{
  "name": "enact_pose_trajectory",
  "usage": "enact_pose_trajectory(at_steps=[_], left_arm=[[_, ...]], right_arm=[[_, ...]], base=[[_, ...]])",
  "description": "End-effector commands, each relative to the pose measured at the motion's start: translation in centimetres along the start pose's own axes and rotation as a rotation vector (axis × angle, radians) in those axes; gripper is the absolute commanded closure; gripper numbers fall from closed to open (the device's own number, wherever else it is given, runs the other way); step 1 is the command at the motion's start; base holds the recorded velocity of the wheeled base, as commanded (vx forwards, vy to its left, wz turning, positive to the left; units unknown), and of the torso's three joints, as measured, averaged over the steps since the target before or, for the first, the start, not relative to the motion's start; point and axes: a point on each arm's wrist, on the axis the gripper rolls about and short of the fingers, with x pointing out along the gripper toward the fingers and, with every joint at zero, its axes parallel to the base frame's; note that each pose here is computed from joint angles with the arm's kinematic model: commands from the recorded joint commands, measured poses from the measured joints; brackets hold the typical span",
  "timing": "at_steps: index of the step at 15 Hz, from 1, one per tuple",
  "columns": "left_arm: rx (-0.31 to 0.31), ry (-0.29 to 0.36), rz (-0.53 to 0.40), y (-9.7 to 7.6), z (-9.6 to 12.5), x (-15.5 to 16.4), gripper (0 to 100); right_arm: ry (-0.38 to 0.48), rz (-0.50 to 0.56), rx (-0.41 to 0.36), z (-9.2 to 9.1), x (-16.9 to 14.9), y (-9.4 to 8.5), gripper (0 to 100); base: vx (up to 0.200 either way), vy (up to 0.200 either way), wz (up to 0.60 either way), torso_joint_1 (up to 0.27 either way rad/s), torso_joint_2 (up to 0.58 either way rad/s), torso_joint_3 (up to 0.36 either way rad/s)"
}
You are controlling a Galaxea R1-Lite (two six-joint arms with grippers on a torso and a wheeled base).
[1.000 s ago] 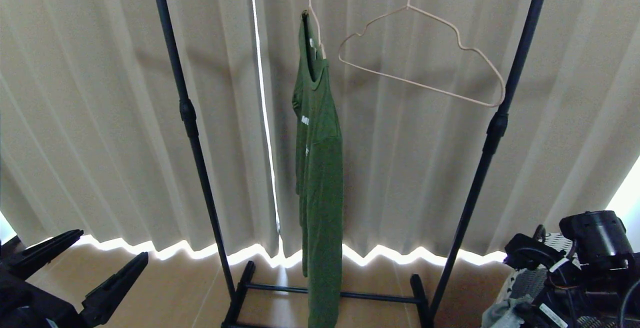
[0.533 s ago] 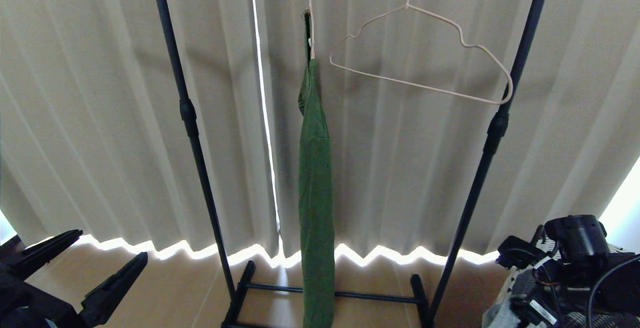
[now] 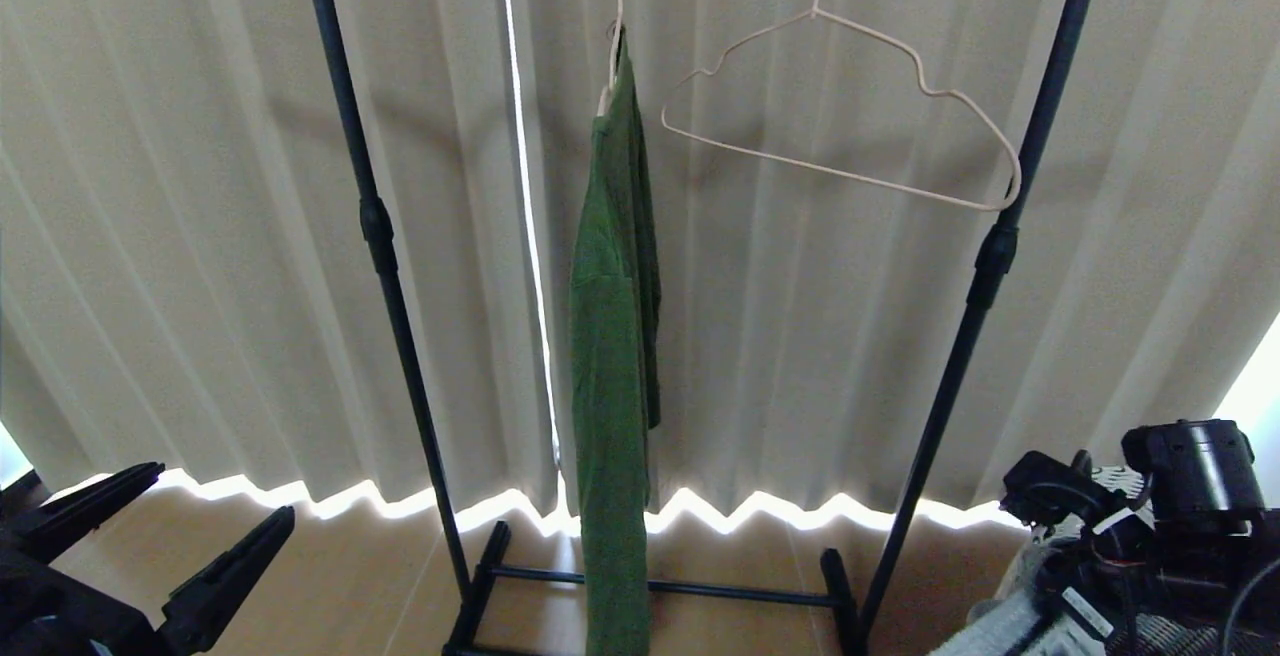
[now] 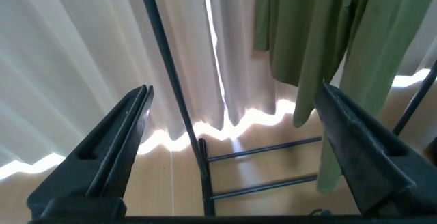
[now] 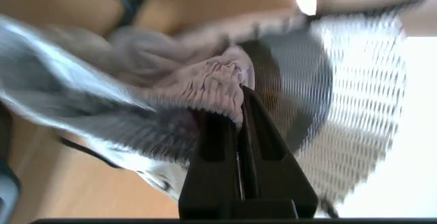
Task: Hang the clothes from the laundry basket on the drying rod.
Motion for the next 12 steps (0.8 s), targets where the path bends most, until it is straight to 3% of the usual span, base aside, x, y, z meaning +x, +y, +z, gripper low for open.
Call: enact_pose_trajectory(at_steps=[1, 3, 8, 12], left_arm=[[0.0, 0.003, -0.001, 0.0, -0.1, 0.0, 0], [0.0, 0.005, 0.0, 0.0, -0.2, -0.1, 0], [0.002, -0.01, 0.005, 0.0, -0.3, -0.6, 0], [0.002, -0.01, 0.004, -0.1, -0.3, -0.6, 0]], right_arm=[[-0.249, -0.067, -0.002, 1.4, -5.0, -0.7, 100], [-0.358, -0.092, -0.019, 2.8, -6.7, -0.9, 100], [-0.502, -0.064, 0.019, 6.0, -8.4, -0.6, 100], [-0.578, -0.043, -0.021, 8.1, -9.5, 0.0, 100]], base=[[0.0, 0.0, 0.0, 0.0, 0.0, 0.0], [0.0, 0.0, 0.0, 0.0, 0.0, 0.0], [-0.2, 0.0, 0.0, 0.001, 0.0, 0.003], [-0.2, 0.0, 0.0, 0.001, 0.0, 0.002]])
